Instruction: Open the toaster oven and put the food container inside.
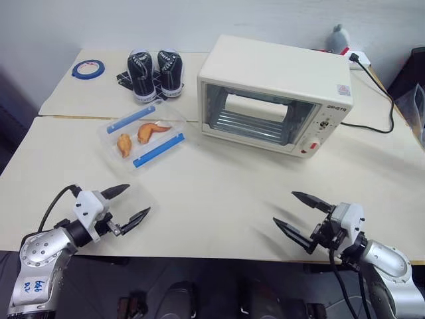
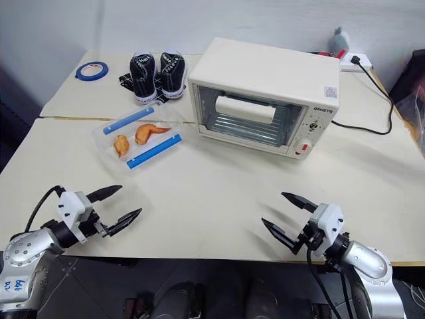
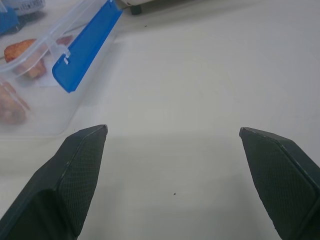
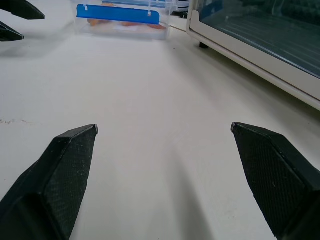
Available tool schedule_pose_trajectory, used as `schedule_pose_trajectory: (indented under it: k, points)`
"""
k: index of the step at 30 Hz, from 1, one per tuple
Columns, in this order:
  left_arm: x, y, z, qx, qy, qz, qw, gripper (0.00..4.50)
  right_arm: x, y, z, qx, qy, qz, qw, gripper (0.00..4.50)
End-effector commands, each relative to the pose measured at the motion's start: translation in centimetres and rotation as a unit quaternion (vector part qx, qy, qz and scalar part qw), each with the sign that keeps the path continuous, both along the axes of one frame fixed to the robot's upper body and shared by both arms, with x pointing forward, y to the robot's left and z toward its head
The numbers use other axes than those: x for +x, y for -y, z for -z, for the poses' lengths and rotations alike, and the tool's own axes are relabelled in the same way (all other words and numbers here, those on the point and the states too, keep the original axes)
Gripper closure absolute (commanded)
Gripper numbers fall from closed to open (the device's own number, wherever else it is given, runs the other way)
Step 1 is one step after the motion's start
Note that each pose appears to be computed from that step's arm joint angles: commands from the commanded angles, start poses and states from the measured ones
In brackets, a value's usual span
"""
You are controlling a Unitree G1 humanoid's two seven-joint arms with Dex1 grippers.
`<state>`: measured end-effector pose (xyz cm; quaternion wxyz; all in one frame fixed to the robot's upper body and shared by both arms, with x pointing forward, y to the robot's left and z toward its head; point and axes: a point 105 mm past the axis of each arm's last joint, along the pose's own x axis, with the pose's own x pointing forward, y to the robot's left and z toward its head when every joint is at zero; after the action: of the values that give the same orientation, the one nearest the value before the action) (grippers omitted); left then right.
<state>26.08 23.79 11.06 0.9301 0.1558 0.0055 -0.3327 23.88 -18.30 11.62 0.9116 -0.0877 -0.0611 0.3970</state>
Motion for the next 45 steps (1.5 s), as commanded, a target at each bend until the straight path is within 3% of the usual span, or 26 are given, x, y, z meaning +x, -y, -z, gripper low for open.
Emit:
schedule_pose_trajectory:
  k: [1, 7, 10, 15, 19, 30, 34, 37, 41, 45]
  points:
    - [-0.4, 1.3, -1.5, -0.008, 0.01, 0.041, 0.999, 0.0, 0.5, -0.3, -2.5, 0.012, 0.036, -0.01, 0.999, 0.03]
    - [-0.4, 4.0, -7.7, -0.139, 0.003, 0.161, 0.977, 0.0, 3.7, -1.8, -7.9, 0.071, 0.053, -0.021, 0.996, 0.03]
    - [0.3, 4.6, -9.4, -0.147, 0.019, 0.176, 0.973, 0.0, 5.2, -1.7, -9.0, 0.077, 0.059, -0.004, 0.995, 0.03]
    - [1.4, 5.4, -10.6, -0.151, 0.044, 0.185, 0.97, 0.0, 8.6, -0.9, -10.6, 0.077, 0.08, 0.046, 0.993, 0.03]
    - [1.9, 6.2, -10.5, -0.154, 0.05, 0.19, 0.968, 0.0, 9.9, -1.4, -11.6, 0.084, 0.094, 0.042, 0.991, 0.03]
    - [3.0, 6.3, -10.2, -0.17, 0.051, 0.171, 0.969, 0.0, 8.8, -5.7, -12.3, 0.094, 0.084, -0.05, 0.991, 0.03]
    - [3.6, 6.0, -10.6, -0.184, 0.051, 0.159, 0.969, 0.0, 5.7, -6.7, -10.9, 0.055, 0.081, -0.123, 0.988, 0.03]
    - [3.9, 6.0, -11.0, -0.188, 0.051, 0.164, 0.967, 0.0, 3.8, -6.5, -8.5, 0.002, 0.079, -0.15, 0.986, 0.03]
    - [5.6, 6.0, -12.0, -0.204, 0.061, 0.156, 0.965, 0.74, 2.5, -5.2, -4.8, -0.059, 0.068, -0.159, 0.983, 0.0]
    - [9.5, 8.0, -13.3, -0.195, 0.097, 0.132, 0.967, 1.95, 2.3, -4.8, -4.4, -0.051, 0.083, -0.146, 0.984, 0.0]
